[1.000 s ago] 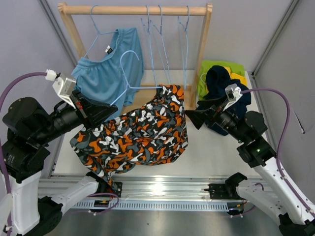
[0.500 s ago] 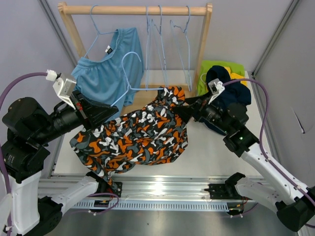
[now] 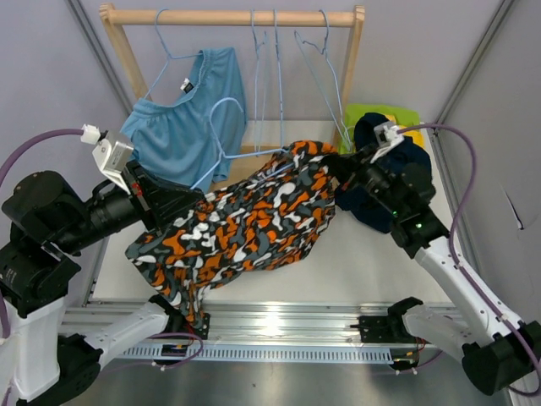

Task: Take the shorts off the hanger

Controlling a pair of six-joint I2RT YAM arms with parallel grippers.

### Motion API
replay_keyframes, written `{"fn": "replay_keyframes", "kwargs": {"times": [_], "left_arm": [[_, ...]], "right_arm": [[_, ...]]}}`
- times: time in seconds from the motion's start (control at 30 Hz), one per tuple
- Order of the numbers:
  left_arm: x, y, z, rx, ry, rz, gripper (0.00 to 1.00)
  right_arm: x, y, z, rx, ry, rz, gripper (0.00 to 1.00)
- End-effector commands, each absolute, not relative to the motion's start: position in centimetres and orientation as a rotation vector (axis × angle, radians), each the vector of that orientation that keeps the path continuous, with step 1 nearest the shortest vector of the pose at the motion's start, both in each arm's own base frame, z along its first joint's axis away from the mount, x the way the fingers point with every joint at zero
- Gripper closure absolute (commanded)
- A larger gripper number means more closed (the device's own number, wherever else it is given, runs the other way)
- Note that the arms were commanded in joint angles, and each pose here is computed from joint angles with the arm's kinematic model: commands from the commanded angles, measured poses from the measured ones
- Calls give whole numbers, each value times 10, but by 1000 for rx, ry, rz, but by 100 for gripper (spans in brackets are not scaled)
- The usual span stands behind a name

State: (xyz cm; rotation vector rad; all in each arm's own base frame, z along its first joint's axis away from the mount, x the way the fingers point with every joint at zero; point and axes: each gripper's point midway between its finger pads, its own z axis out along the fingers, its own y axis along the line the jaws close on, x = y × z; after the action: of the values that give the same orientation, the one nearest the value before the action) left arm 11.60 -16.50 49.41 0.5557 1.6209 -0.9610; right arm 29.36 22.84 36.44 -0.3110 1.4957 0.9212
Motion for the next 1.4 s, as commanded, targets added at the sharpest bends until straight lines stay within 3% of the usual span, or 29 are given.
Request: {"fn": "replay_keyframes", "kwargs": {"times": [0.0,0.23,0.97,1.17,1.37], "left_arm": [[103,-157,513,570,1533,-944,100],[99,-155,510,581,1537,-942,100],[88,-134,534,547,1472,-884,100],[98,-140,530,549,1495,-873,100],[144,-140,511,461,1613,-714,100]], "right_arm": [[312,168,407,-192,1397,786,100],[315,128,406,-133,1406,733,100],[327,105,382,2,1466,737,100],[301,124,379,-50,1450,869,100],[228,189,379,-367,1441,899,100]]}}
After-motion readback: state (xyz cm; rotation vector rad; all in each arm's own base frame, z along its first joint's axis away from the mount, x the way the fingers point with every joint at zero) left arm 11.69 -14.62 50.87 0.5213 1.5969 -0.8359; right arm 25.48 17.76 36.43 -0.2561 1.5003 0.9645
